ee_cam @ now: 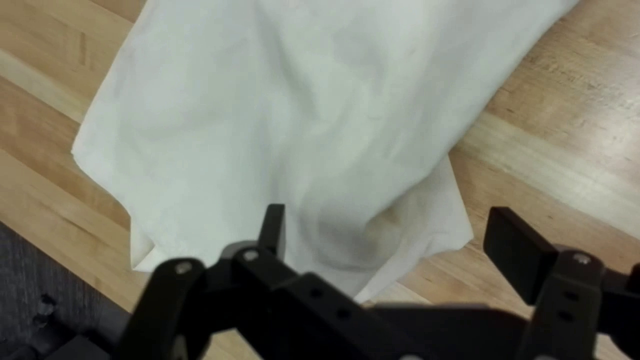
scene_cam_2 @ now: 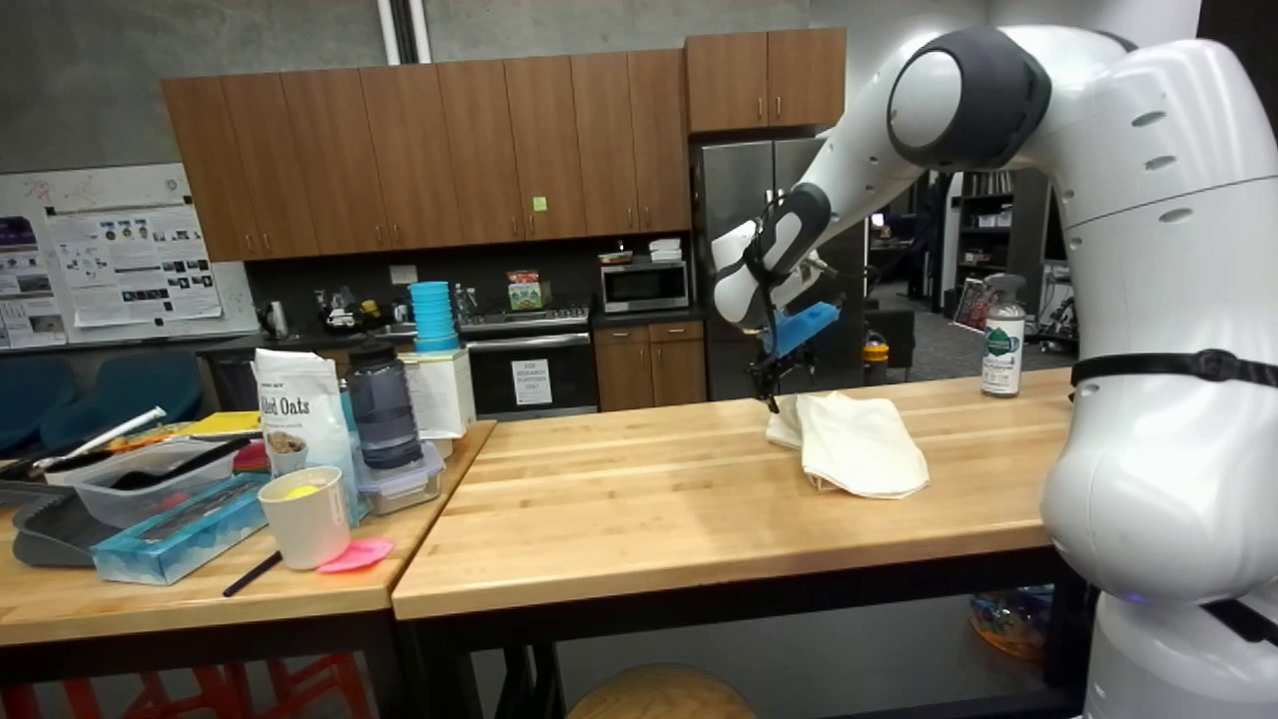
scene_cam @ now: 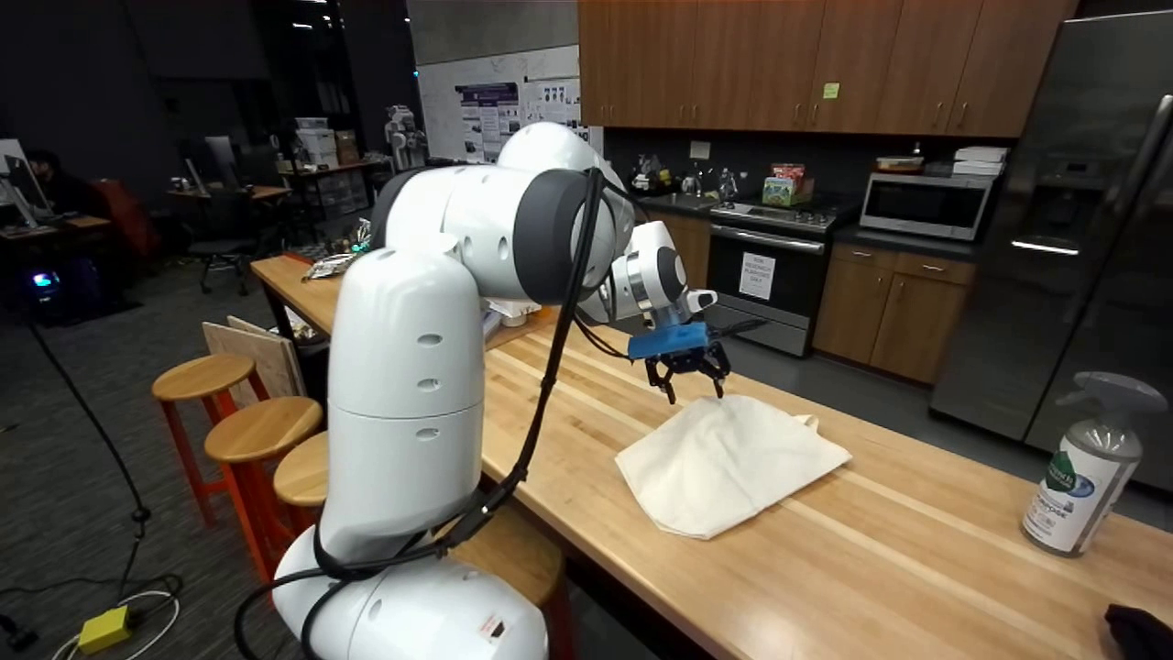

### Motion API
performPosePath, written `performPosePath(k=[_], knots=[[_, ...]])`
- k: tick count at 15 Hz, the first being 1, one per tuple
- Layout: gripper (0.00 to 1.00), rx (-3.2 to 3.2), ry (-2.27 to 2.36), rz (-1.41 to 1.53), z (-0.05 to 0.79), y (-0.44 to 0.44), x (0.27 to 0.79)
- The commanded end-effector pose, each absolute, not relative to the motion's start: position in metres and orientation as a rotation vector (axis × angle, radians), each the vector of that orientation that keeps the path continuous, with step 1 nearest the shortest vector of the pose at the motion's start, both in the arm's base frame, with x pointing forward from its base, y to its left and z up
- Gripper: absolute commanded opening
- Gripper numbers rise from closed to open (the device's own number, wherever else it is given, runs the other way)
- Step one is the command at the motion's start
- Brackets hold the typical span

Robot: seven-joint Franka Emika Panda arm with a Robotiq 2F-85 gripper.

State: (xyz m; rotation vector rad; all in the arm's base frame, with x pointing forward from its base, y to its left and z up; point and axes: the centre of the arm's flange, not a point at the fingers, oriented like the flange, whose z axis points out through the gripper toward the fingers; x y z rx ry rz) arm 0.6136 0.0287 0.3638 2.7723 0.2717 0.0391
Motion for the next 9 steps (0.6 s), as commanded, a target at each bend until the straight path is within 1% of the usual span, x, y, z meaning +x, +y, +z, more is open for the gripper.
performPosePath(k=[1, 9], knots=[[1.0, 2.745, 0.226, 0.038, 0.373, 0.018, 0.604], [1.0, 2.759, 0.143, -0.061, 0.35, 0.002, 0.589]])
